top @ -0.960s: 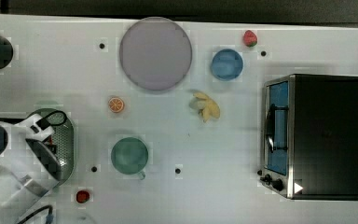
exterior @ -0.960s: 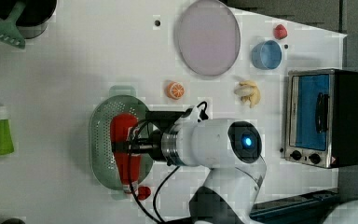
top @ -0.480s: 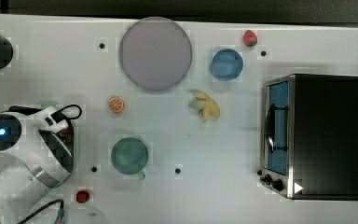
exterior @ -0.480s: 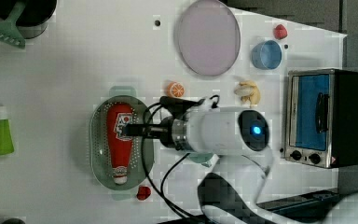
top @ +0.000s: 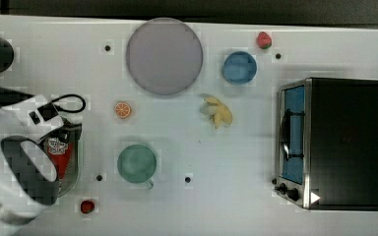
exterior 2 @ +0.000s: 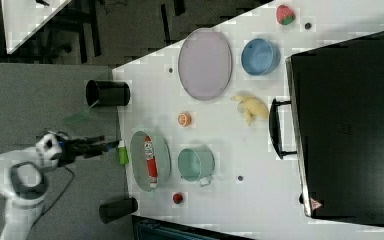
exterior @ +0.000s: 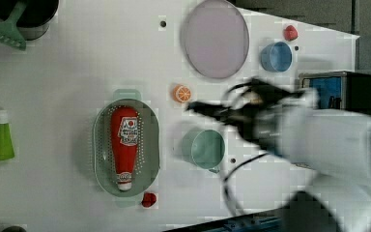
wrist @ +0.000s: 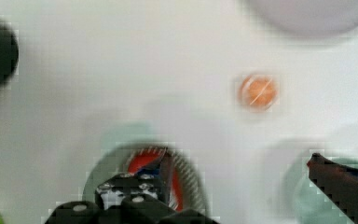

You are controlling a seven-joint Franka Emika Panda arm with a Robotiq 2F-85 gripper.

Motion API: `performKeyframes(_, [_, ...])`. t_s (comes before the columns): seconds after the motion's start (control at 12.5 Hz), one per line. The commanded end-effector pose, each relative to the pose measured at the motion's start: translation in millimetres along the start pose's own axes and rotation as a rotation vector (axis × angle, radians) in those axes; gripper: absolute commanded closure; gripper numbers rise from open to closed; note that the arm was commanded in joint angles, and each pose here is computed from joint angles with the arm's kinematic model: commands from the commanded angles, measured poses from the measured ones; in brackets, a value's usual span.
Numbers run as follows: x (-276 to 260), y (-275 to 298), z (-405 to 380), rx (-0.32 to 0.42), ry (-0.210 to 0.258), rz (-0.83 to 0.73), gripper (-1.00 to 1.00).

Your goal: Pick Ketchup from the table and place it in strainer.

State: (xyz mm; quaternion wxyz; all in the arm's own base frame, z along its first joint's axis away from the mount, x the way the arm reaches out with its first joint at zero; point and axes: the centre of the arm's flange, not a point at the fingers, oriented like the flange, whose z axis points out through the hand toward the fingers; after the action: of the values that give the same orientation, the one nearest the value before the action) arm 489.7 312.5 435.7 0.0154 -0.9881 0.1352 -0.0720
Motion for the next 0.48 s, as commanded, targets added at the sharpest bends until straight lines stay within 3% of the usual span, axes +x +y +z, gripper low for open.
performKeyframes(0.08, [80.7,102.3,-54.3,-0.075,0.012,0.330,-1.00])
performKeyframes(0.24, [103.3,160.3,-86.1,-0.108,-0.023,0.472,-1.00])
performKeyframes(0.48, [133.9,229.9,-129.1,-0.095,-0.022,0.627,-1.00])
